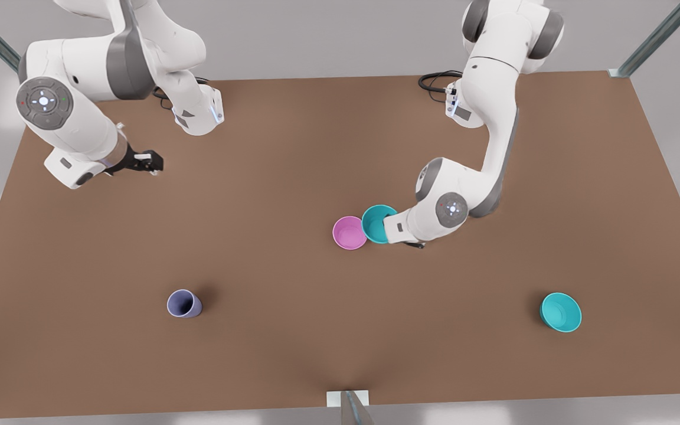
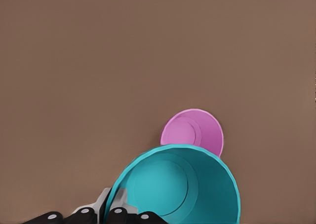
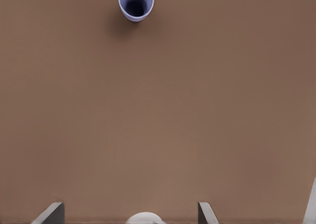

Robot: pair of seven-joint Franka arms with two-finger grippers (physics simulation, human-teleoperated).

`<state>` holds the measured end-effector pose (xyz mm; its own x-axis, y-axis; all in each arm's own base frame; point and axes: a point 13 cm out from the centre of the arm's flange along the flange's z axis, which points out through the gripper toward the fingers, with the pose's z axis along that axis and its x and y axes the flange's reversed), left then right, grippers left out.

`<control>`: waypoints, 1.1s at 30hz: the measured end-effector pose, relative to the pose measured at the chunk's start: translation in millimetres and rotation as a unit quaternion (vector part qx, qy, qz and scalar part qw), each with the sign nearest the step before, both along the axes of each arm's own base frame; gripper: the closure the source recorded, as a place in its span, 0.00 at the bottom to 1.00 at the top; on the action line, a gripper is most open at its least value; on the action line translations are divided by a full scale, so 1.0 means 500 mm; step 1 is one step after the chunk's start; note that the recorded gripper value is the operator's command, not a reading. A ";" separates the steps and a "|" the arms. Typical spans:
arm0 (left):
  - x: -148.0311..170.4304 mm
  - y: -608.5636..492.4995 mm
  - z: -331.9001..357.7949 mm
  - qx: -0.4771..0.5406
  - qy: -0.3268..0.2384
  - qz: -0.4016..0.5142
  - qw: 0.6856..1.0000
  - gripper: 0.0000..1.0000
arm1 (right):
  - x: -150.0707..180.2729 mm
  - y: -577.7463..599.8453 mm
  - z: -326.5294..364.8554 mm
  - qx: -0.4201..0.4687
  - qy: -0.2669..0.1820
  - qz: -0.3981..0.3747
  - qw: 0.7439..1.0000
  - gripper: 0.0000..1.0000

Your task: Stack the blue bowl on the pink bowl

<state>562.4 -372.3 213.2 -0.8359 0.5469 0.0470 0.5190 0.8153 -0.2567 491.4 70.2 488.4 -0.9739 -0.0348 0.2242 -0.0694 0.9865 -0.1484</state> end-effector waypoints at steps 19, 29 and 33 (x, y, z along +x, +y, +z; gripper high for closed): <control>-0.075 -0.131 -0.165 0.036 0.051 0.169 0.984 0.79 | 0.000 -0.072 -0.011 0.014 0.018 0.002 1.000 0.00; -0.079 -0.127 -0.205 0.051 0.063 0.213 0.974 0.00 | 0.001 -0.094 -0.016 0.017 0.023 0.000 1.000 0.00; -0.073 -0.128 -0.173 0.032 0.074 0.224 0.971 0.00 | 0.001 -0.094 -0.017 0.018 0.023 0.002 1.000 0.00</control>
<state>525.9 -436.5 126.6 -0.9709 0.1212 0.2064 0.0695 0.9678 -0.2417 491.8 23.2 479.9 -0.9622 -0.0474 0.2681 -0.0795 0.9908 -0.1100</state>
